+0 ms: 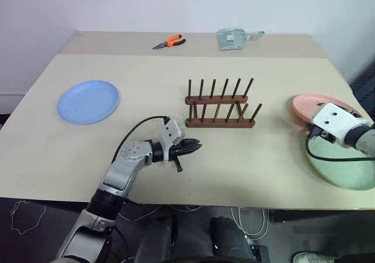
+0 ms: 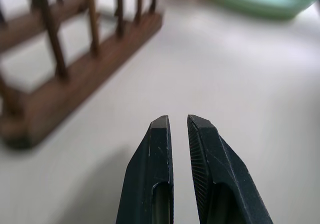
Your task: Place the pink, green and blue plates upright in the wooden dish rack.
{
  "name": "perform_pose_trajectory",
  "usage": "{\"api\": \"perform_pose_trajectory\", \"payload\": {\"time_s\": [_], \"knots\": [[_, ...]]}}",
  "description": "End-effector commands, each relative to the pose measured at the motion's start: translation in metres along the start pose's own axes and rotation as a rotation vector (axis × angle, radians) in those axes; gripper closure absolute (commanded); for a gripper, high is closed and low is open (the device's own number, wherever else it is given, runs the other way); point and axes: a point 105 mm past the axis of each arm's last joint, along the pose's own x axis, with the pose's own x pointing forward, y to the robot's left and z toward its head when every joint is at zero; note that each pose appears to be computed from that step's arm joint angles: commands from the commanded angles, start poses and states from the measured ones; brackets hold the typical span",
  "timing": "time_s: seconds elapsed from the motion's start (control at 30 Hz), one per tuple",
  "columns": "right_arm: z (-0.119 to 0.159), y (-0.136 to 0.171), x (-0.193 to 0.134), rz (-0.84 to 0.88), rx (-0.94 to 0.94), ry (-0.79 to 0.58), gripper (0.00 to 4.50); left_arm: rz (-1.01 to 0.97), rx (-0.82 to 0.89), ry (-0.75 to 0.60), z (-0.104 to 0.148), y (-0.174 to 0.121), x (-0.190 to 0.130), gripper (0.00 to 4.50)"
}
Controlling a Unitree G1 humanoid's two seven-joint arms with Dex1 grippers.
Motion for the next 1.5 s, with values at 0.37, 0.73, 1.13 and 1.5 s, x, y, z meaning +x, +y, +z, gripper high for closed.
{"api": "perform_pose_trajectory", "payload": {"time_s": [0.37, 0.73, 1.13, 1.5], "knots": [[-0.056, 0.0, 0.021, -0.013, -0.167, 0.187, 3.42, -0.049, 0.043, -0.069, 0.026, -0.01, 0.002, 3.95], [0.077, -0.049, -0.004, -0.229, 0.086, -0.344, 4.46, 0.044, 0.045, -0.057, 0.019, 0.004, -0.014, 3.95], [0.179, -0.019, -0.042, 0.088, 1.016, -0.877, 4.46, 0.147, 0.032, -0.083, 0.022, 0.019, -0.042, 3.95], [0.163, 0.012, -0.016, 0.173, 1.069, -0.703, 4.46, 0.14, 0.032, -0.079, 0.022, 0.013, -0.039, 3.95]]}}
